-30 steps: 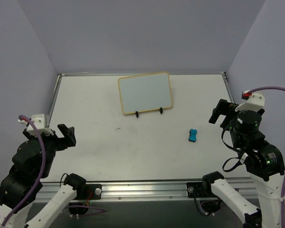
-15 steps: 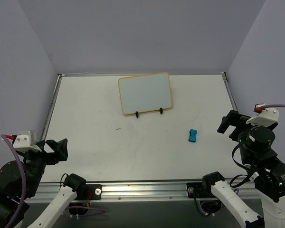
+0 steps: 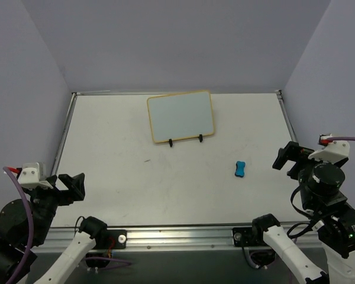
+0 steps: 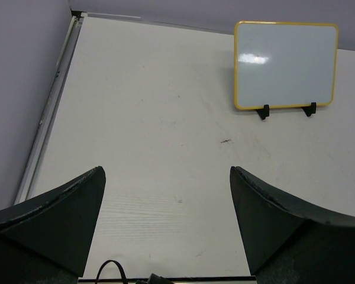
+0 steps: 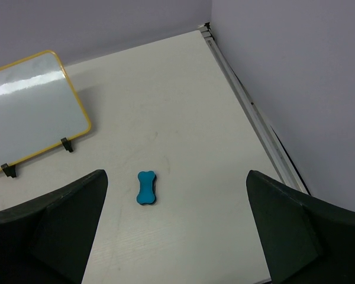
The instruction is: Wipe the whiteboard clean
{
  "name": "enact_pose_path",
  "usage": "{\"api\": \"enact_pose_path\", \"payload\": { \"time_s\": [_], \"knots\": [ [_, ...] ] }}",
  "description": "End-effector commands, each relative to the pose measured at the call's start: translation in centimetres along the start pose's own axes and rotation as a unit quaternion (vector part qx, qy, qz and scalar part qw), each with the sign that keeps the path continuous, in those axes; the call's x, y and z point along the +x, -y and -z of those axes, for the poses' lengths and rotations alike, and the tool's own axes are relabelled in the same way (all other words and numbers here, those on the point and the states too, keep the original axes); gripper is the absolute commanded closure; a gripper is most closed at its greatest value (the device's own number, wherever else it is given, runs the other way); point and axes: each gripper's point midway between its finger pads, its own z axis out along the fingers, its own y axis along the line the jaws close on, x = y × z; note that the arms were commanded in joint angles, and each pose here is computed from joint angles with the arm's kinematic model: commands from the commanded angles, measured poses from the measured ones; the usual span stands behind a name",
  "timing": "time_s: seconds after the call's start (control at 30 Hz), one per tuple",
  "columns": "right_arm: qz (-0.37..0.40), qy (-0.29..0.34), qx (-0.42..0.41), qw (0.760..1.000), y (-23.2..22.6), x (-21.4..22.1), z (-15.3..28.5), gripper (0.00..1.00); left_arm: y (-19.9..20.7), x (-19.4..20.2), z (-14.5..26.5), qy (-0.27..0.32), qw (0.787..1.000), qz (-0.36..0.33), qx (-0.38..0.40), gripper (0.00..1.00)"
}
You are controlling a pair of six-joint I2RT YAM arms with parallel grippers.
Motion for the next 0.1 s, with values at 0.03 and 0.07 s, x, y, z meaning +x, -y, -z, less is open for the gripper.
{"api": "enact_pose_path", "payload": {
  "time_s": [0.03, 0.07],
  "knots": [
    [0.008, 0.005, 0.011, 1.0, 0.24, -0.16, -0.35, 0.0, 0.4, -0.18, -0.22, -0.004, 1.0, -0.002, 0.006, 0.06],
    [0.008, 0.006, 0.013, 1.0, 0.34, -0.19, -0.31, 0.0, 0.34, -0.2, -0.19, -0.003, 1.0, -0.001, 0.005, 0.06]
  ]
}}
